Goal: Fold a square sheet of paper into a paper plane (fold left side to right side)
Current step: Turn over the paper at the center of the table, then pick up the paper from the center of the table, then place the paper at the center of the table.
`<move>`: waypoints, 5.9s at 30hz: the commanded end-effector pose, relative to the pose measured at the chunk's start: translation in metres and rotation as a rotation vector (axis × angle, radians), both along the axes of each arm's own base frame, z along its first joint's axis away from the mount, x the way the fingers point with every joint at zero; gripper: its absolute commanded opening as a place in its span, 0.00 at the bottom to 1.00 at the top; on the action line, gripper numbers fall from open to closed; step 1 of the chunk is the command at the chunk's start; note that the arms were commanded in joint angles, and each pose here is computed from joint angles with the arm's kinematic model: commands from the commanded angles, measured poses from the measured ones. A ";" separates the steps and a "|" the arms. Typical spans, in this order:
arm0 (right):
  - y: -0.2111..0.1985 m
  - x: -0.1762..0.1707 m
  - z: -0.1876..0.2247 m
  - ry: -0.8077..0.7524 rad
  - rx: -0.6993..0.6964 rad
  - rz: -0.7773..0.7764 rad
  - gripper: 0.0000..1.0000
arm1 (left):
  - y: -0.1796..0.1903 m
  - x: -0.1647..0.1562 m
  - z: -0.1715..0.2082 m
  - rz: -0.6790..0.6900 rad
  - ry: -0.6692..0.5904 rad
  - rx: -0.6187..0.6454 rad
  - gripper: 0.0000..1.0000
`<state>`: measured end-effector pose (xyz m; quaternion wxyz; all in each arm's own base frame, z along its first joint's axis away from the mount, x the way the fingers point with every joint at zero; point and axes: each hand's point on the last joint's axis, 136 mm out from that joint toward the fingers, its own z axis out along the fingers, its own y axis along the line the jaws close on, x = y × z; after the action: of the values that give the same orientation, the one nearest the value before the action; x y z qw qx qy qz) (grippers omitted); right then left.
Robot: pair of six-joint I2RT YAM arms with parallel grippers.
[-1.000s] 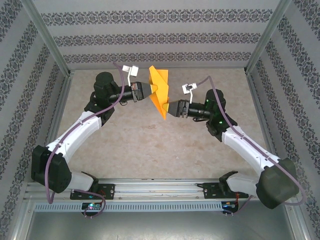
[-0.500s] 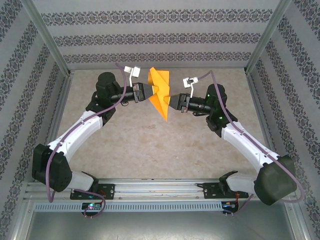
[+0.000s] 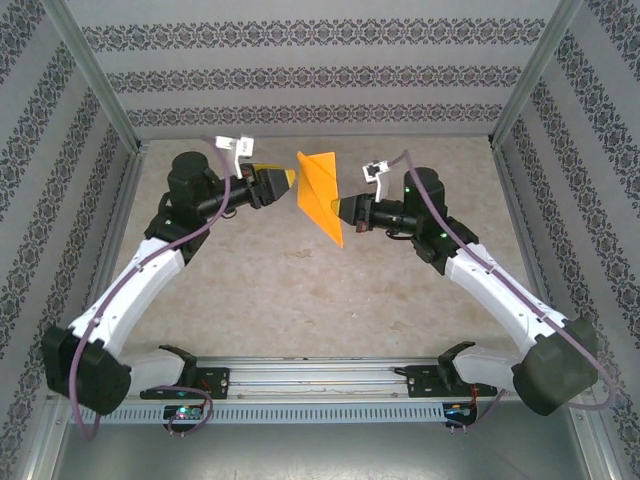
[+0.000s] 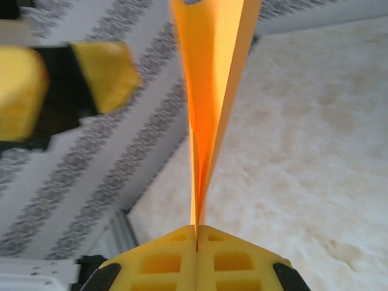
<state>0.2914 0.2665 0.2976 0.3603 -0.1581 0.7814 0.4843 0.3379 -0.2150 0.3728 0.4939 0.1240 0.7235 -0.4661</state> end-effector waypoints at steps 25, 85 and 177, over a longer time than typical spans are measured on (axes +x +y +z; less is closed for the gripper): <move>-0.030 0.044 -0.233 -0.005 -1.572 -0.378 0.00 | 0.182 -0.040 0.000 0.911 -0.093 0.374 0.67; -0.190 -0.011 -0.164 0.339 -0.128 -0.757 0.98 | -0.104 0.068 -0.295 0.085 0.876 0.095 0.55; -0.033 0.033 -0.194 0.416 0.055 0.117 0.55 | -0.076 -0.004 -0.288 -0.353 0.695 0.021 0.00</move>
<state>0.3169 0.2348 0.0849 0.1436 -0.0712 0.8270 0.5388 0.3357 -0.2953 0.0981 0.1373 0.0870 0.8121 -0.5603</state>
